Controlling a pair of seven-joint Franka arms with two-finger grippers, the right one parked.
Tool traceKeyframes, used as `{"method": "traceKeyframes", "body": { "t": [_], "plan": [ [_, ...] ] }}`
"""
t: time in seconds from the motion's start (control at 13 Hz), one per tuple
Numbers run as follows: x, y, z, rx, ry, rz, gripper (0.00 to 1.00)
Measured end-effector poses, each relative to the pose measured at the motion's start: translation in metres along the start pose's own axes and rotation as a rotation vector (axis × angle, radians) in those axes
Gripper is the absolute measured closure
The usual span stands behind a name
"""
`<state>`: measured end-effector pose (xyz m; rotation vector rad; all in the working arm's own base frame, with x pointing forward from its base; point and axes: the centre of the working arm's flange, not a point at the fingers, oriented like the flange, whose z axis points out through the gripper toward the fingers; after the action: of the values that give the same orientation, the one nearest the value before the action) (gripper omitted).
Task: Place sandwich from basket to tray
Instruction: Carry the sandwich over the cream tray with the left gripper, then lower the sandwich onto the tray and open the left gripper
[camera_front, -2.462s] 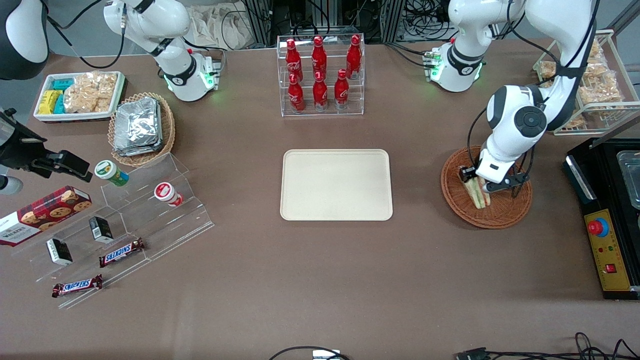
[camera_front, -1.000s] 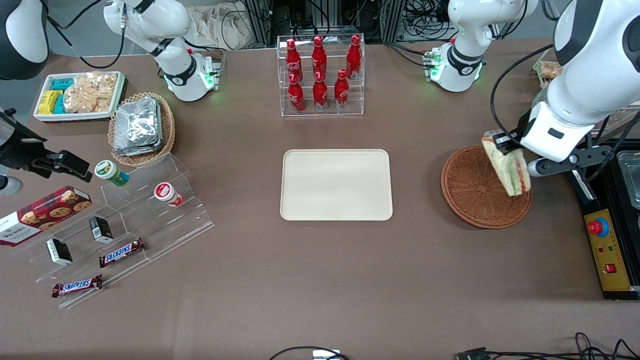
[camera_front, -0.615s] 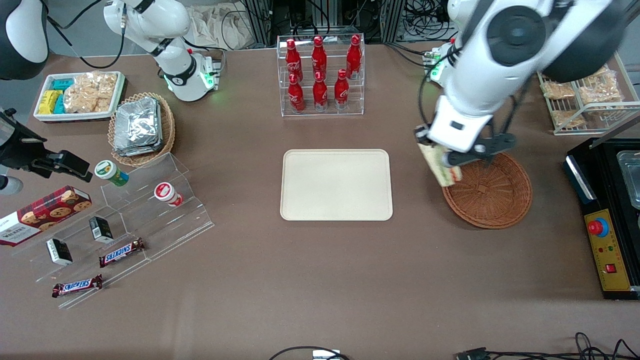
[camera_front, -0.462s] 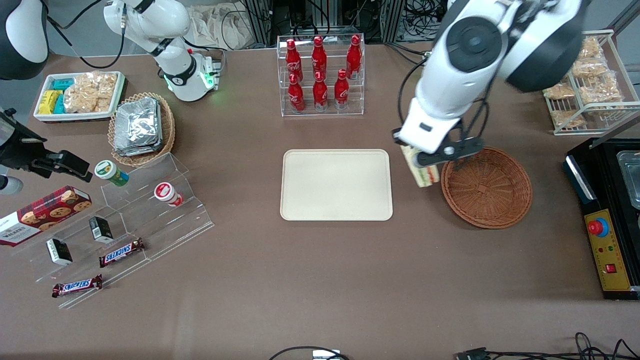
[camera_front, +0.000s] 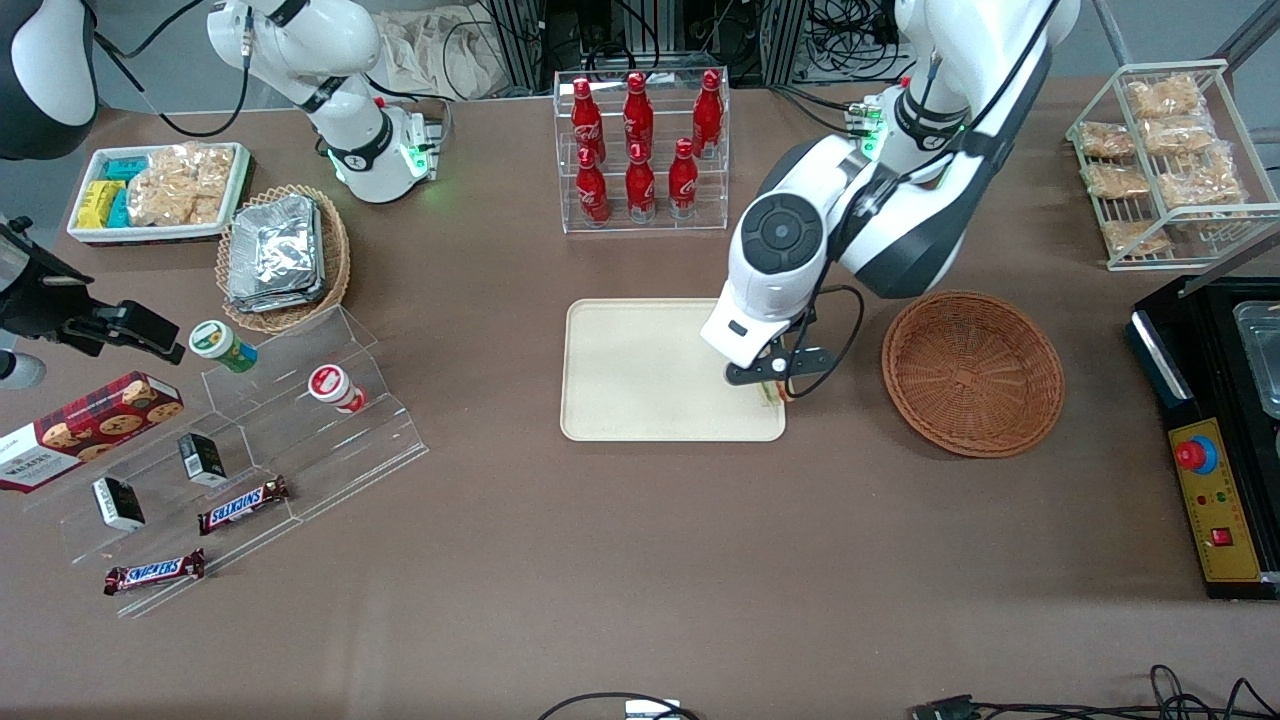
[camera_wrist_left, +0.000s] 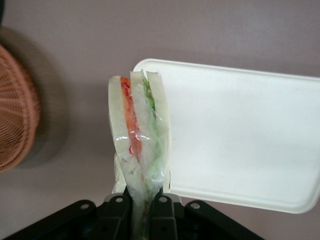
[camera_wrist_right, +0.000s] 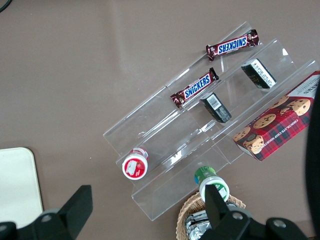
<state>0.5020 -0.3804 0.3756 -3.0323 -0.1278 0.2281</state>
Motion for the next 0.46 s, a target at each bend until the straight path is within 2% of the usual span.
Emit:
{"method": "traceKeyframes", "body": {
  "t": [0.46],
  "plan": [
    [-0.020, 0.003, 0.078, -0.013, 0.052, 0.058, 0.85]
  ]
}}
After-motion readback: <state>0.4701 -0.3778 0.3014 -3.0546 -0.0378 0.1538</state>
